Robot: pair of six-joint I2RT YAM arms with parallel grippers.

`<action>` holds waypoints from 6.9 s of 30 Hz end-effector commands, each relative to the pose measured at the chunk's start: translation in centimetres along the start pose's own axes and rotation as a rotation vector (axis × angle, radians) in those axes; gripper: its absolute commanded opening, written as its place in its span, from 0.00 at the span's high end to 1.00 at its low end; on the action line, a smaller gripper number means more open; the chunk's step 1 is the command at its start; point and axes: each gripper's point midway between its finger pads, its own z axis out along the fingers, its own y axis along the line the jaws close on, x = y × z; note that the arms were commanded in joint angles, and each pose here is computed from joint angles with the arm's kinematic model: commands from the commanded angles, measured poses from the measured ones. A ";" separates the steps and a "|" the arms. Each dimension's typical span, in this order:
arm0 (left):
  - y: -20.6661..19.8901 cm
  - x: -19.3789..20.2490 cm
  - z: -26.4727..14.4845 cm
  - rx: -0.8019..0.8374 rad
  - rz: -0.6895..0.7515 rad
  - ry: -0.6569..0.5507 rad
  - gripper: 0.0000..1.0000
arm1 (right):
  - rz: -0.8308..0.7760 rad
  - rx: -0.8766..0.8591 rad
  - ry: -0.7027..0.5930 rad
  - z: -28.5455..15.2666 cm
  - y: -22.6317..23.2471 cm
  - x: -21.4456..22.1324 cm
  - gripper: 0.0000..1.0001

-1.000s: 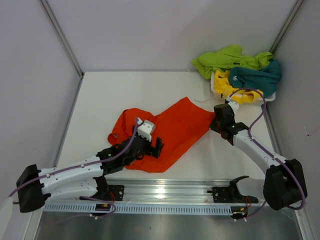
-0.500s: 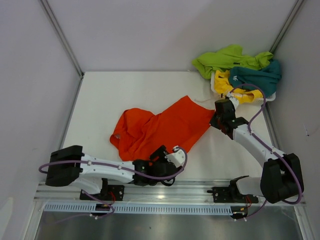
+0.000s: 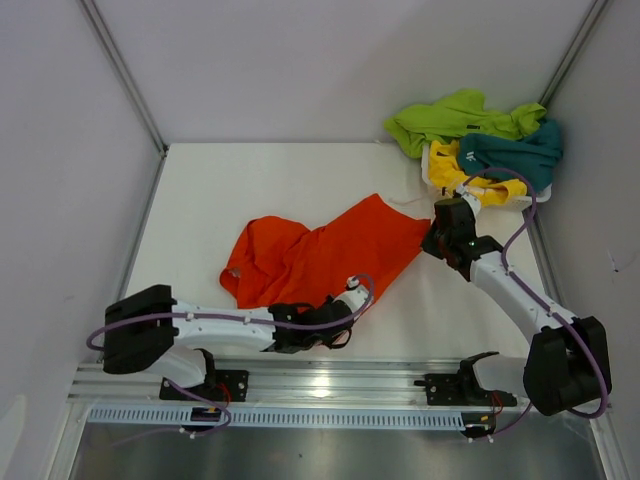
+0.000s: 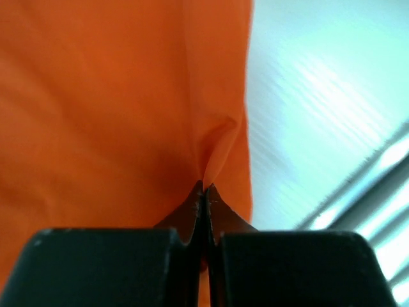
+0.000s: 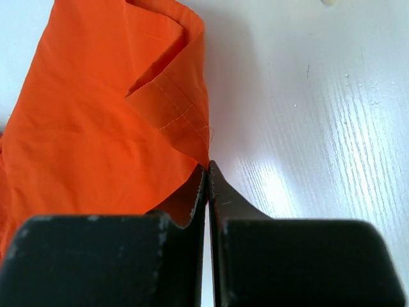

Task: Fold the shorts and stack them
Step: Flatten the shorts out

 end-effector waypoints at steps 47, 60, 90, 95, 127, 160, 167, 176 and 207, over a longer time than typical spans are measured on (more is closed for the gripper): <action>11.1 -4.5 -5.1 -0.170 -0.470 -0.146 0.01 | -0.029 0.087 -0.097 5.0 -1.6 -0.3 1.00; 2.9 1.4 -10.2 -0.390 -0.250 -0.141 0.01 | -0.042 0.110 -0.087 5.4 -2.0 0.5 1.00; 3.5 6.4 -4.1 -0.764 -0.184 0.018 0.24 | -0.047 0.055 -0.065 5.7 -1.1 1.3 1.00; 2.6 5.8 -2.8 -0.730 -0.174 0.014 0.53 | -0.050 0.051 -0.059 5.7 -1.0 1.4 1.00; -2.5 5.9 -4.3 0.436 -0.424 0.408 1.00 | -0.042 0.193 -0.100 5.6 -3.5 0.5 1.00; -3.0 -5.9 -19.6 0.469 -0.164 0.192 1.00 | 0.179 -0.059 -0.347 -12.1 4.5 -18.9 1.00; -1.8 -14.7 -27.2 0.592 -0.182 -0.106 1.00 | 0.289 -0.274 -0.604 -26.0 5.3 -24.1 1.00; 1.4 -22.6 -37.6 0.675 -0.158 -0.408 1.00 | 0.392 -0.491 -0.884 -39.0 4.5 -26.9 1.00; 30.6 -29.0 -32.8 -0.126 -0.574 -0.632 1.00 | 0.298 -1.339 -0.648 -29.7 33.6 -36.8 1.00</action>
